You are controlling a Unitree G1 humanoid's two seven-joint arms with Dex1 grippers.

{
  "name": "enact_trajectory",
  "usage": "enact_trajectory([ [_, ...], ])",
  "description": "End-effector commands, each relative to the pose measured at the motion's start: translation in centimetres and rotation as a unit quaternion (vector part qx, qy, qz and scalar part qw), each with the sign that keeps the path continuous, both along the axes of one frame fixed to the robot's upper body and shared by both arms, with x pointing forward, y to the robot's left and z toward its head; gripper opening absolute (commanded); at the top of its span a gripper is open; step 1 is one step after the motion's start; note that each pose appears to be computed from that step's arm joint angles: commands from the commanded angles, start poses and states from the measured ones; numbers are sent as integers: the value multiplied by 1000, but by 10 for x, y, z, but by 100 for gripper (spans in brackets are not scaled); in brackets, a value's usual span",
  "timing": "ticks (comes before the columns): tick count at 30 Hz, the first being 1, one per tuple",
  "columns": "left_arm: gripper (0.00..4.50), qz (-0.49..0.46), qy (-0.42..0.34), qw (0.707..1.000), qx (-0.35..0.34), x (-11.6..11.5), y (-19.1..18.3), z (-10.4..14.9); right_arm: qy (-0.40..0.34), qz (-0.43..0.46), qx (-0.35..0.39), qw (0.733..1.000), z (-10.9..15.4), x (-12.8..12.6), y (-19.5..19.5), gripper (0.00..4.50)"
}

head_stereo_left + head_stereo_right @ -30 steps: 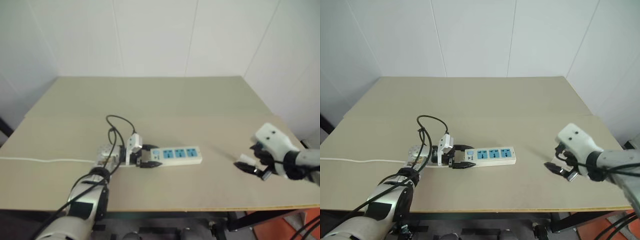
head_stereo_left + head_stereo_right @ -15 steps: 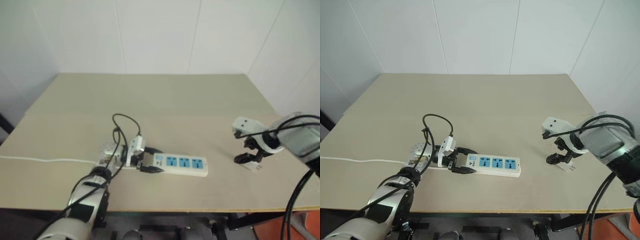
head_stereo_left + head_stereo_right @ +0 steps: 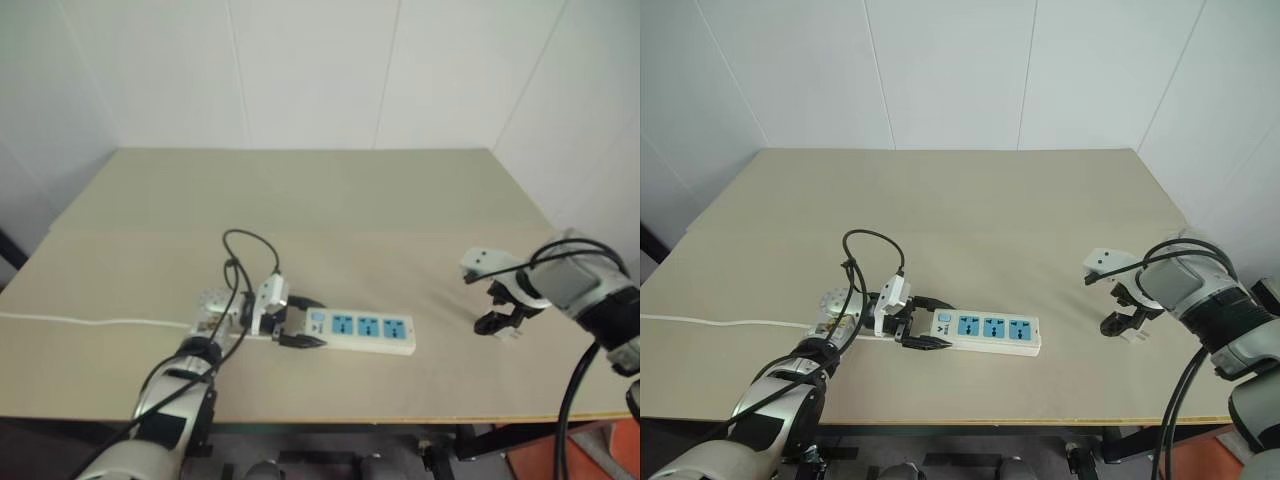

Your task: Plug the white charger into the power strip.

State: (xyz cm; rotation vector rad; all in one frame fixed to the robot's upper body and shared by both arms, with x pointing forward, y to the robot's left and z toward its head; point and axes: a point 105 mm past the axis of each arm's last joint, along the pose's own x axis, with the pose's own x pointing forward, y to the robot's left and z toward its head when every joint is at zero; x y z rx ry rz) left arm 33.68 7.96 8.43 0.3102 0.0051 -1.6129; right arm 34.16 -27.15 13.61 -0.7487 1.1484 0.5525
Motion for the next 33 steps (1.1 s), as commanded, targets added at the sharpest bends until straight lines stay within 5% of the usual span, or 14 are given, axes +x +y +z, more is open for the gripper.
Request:
enact_trajectory([
  [1,326,-18,18,999,30,-10,0,-17,-15,-9,-1,1000,6,4,-7,450],
  [3,326,-18,18,999,31,-10,0,-17,-14,-12,0,1000,4,5,-9,450],
  [6,326,-14,17,999,33,-9,0,-18,-11,-11,1,1000,3,5,-9,390],
  [15,326,-15,18,999,41,-11,3,-22,-11,-13,-3,1000,-1,7,-10,114],
  [20,326,-18,20,999,38,-11,1,-20,-28,-8,-11,1000,3,9,-9,114],
  [23,326,-9,37,999,26,-7,2,-15,-86,10,58,995,31,17,17,114],
  [28,326,8,44,998,34,-2,13,-10,-255,90,315,910,95,21,74,114],
  [33,326,18,55,997,55,0,18,-13,-284,164,478,815,92,-3,107,114],
])
